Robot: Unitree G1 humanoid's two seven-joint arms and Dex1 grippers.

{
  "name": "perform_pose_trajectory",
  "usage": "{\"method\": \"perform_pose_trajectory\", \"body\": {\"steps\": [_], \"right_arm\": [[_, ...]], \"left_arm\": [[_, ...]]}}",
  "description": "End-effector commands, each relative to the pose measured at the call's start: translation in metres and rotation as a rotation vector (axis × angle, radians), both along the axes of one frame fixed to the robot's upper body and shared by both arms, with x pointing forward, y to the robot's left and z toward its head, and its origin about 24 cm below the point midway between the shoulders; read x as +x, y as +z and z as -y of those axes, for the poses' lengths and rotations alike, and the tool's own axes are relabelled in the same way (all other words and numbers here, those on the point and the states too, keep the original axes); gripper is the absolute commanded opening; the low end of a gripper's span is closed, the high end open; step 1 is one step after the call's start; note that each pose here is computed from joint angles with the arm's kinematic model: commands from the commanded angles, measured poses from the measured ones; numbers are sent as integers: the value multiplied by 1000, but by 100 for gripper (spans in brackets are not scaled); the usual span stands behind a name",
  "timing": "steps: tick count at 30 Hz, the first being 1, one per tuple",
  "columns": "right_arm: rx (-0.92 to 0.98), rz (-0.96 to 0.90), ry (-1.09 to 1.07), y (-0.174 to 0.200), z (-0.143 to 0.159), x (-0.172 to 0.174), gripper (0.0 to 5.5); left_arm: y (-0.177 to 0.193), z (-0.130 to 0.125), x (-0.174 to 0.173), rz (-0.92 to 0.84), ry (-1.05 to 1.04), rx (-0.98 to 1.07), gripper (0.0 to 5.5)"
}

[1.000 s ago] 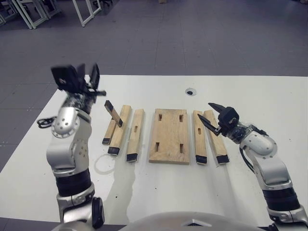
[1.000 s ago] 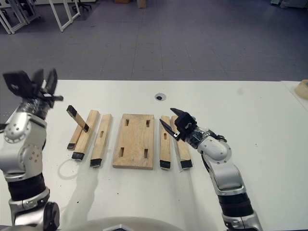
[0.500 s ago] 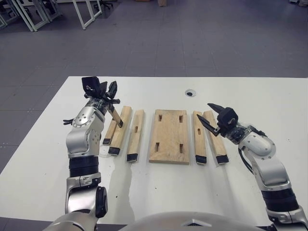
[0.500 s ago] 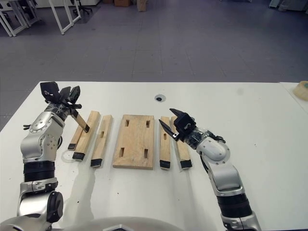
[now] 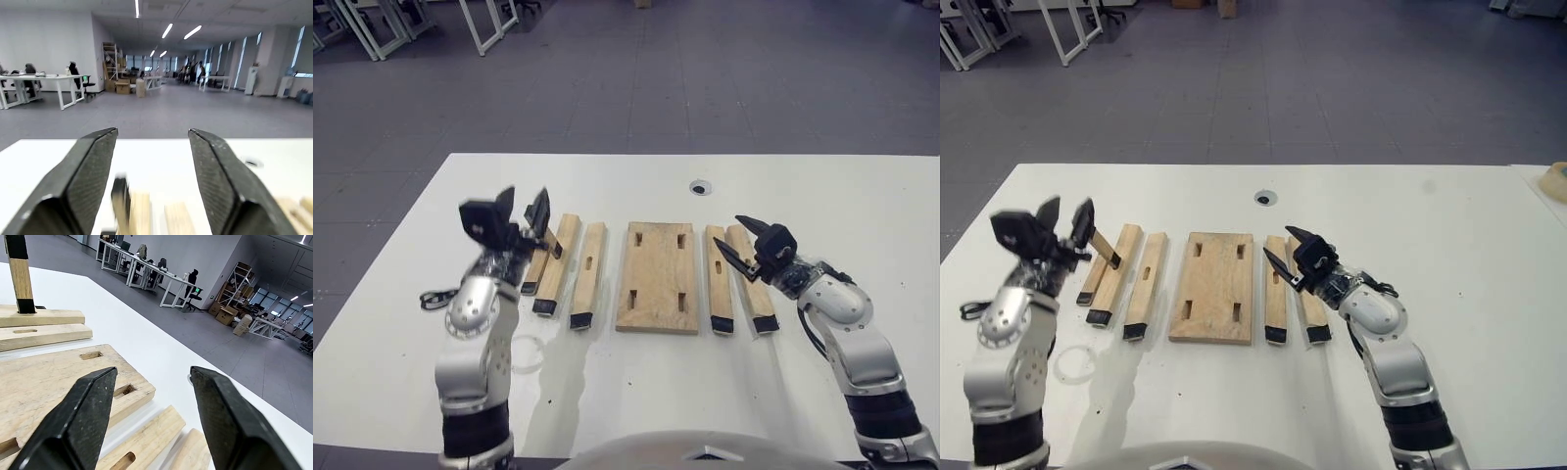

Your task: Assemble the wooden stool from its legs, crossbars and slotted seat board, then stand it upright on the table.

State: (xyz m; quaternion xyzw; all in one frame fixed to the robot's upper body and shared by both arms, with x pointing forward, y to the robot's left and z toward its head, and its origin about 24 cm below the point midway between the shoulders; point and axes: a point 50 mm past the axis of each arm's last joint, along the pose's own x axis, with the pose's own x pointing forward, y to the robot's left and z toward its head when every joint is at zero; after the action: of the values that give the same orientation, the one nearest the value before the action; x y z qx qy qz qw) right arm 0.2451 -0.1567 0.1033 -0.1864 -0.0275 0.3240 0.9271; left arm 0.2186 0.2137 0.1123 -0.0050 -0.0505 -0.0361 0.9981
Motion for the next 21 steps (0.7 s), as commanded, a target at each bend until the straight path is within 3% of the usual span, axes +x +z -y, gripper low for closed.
{"method": "perform_pose_trajectory", "body": {"steps": [1, 3, 6, 13, 21], "right_arm": [[-6, -8, -12, 0, 1, -2, 276], [-5, -8, -16, 1, 2, -2, 276], [-5, -5, -15, 2, 1, -1, 276], [-8, -5, -24, 3, 5, 1, 276], [-3, -6, -25, 4, 5, 2, 276]], "left_arm": [[-39, -7, -29, -126, 14, -2, 329], [-58, -8, -37, -209, -9, 7, 362], [-82, -10, -39, -361, -44, 21, 362], [-102, -16, -41, -499, -6, 58, 362], [-115, -9, -45, -620, -47, 19, 241]]}}
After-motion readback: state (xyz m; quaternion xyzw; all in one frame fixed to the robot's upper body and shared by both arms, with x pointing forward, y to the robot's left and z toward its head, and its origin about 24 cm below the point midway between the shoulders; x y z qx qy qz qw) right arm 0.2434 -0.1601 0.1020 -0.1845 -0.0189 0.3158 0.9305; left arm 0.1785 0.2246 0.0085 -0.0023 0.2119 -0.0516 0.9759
